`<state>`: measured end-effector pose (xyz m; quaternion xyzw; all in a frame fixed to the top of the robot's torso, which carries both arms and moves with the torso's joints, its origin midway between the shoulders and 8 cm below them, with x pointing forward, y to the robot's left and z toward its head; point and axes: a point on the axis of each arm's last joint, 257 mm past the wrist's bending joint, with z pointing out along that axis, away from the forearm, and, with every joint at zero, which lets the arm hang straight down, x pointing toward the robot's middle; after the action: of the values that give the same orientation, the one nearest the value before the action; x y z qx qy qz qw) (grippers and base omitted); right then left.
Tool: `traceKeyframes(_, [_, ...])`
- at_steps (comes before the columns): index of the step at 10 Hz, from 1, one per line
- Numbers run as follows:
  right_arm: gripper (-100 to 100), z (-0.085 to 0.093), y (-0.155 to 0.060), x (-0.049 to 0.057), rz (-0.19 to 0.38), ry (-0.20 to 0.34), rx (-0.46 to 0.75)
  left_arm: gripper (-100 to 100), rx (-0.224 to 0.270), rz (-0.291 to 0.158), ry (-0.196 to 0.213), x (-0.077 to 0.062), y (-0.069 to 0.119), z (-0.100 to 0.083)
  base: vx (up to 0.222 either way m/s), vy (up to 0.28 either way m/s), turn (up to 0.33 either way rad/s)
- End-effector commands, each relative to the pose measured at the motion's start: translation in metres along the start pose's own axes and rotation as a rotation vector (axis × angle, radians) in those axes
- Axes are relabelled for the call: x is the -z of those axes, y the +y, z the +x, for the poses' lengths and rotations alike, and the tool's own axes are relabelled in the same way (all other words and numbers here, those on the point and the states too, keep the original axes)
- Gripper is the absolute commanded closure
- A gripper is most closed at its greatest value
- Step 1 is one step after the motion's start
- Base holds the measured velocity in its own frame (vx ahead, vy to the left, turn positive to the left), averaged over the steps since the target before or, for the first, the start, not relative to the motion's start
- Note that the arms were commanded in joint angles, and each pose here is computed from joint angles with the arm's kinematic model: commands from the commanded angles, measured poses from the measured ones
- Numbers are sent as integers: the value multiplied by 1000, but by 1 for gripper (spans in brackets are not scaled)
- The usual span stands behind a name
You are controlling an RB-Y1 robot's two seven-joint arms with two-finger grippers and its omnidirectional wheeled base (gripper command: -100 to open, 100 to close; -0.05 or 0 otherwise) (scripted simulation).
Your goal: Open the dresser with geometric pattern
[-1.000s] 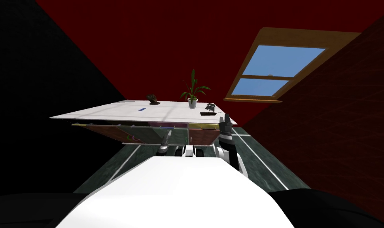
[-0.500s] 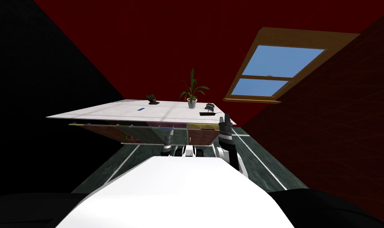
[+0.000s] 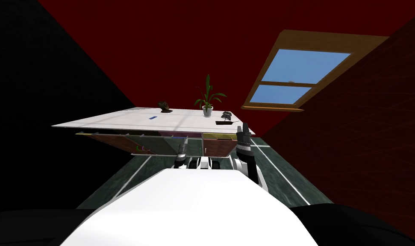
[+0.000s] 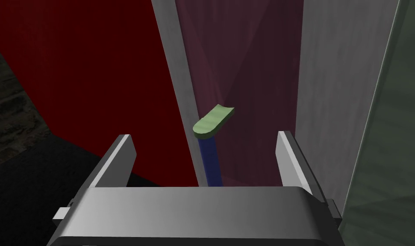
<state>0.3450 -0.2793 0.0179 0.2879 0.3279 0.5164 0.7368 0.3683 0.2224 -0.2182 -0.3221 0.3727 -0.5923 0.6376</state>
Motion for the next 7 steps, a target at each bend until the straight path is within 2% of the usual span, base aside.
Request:
traceKeyframes(1, [0,0,0,0,0,0,0,-100,0,0,1,-15,-2,0,-21,-7,7])
traceKeyframes(2, [0,0,0,0,0,0,0,-100,1,-14,1,-7,3,1,-11,-1,1])
traceKeyframes(3, [0,0,0,0,0,0,0,100,0,0,0,-1,0,0,13,6,-22])
traceKeyframes(7, [0,0,0,0,0,0,0,100,-1,-1,-2,21,1,0,15,5,-6])
